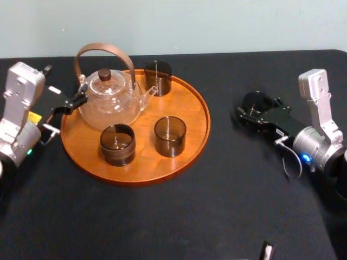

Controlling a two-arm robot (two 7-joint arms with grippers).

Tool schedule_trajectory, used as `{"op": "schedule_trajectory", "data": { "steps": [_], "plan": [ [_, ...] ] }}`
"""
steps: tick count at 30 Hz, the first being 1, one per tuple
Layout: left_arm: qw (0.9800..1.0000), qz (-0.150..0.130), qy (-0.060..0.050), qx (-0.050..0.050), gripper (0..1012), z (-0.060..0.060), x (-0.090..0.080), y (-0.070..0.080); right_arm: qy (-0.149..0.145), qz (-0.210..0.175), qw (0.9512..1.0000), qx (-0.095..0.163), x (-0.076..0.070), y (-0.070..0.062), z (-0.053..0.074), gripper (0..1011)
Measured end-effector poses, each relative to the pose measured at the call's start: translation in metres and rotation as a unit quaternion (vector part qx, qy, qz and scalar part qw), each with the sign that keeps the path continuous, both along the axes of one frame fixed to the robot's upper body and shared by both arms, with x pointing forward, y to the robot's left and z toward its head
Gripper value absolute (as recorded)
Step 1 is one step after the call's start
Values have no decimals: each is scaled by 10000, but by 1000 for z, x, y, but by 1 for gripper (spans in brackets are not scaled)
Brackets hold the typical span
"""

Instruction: Pick up the glass from the table and place it on the tray.

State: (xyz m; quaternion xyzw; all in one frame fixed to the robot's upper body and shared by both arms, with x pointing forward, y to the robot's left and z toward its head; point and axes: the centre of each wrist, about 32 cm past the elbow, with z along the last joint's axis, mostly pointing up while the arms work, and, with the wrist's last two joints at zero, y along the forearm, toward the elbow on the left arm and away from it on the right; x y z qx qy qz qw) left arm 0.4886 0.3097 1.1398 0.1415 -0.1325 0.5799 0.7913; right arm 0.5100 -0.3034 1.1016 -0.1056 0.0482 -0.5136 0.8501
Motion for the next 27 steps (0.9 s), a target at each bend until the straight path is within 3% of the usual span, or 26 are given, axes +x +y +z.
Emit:
{"op": "schedule_trajectory", "data": {
  "steps": [8,14,27],
  "plan": [
    [10000,0,0,0,1001,0,0,0,-1,-3,10000,-1,0,0,0,1003],
    [10000,0,0,0,1001,0,0,0,0,-5,10000,-2,0,0,0,904],
    [10000,0,0,0,1001,0,0,0,3,-5,10000,-1,-1,0,0,904]
  ]
}}
